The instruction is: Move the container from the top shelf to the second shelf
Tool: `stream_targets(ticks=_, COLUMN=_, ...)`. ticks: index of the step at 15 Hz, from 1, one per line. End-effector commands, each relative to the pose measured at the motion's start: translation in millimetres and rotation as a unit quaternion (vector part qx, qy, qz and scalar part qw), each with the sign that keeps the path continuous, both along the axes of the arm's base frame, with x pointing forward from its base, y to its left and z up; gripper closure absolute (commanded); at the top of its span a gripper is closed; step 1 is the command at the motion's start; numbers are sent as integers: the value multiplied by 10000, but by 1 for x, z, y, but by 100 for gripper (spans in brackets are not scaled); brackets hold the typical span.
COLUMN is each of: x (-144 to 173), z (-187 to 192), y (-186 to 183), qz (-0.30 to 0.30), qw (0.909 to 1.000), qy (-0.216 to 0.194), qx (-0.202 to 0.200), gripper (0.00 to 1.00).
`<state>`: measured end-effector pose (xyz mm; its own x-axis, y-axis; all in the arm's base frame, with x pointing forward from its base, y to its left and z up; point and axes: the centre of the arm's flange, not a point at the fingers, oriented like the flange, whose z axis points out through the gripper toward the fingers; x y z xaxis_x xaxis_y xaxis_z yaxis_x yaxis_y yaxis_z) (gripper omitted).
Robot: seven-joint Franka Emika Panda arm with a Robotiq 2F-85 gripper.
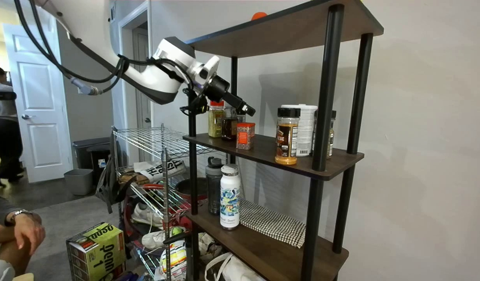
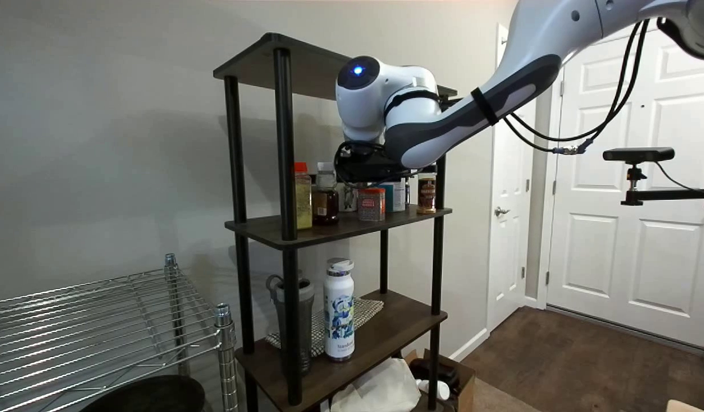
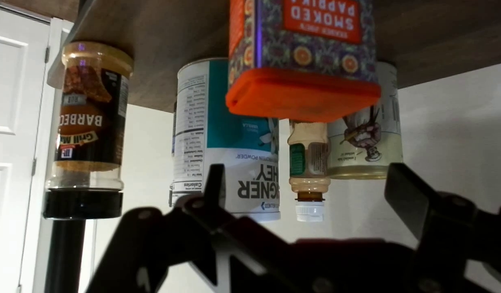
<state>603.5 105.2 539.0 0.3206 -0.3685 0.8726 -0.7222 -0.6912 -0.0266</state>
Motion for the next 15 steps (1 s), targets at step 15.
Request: stream_targets(ticks=15, x=-69, z=33, y=10, qz=-130, qw=9999, qy=84, qx=-11, gripper=0)
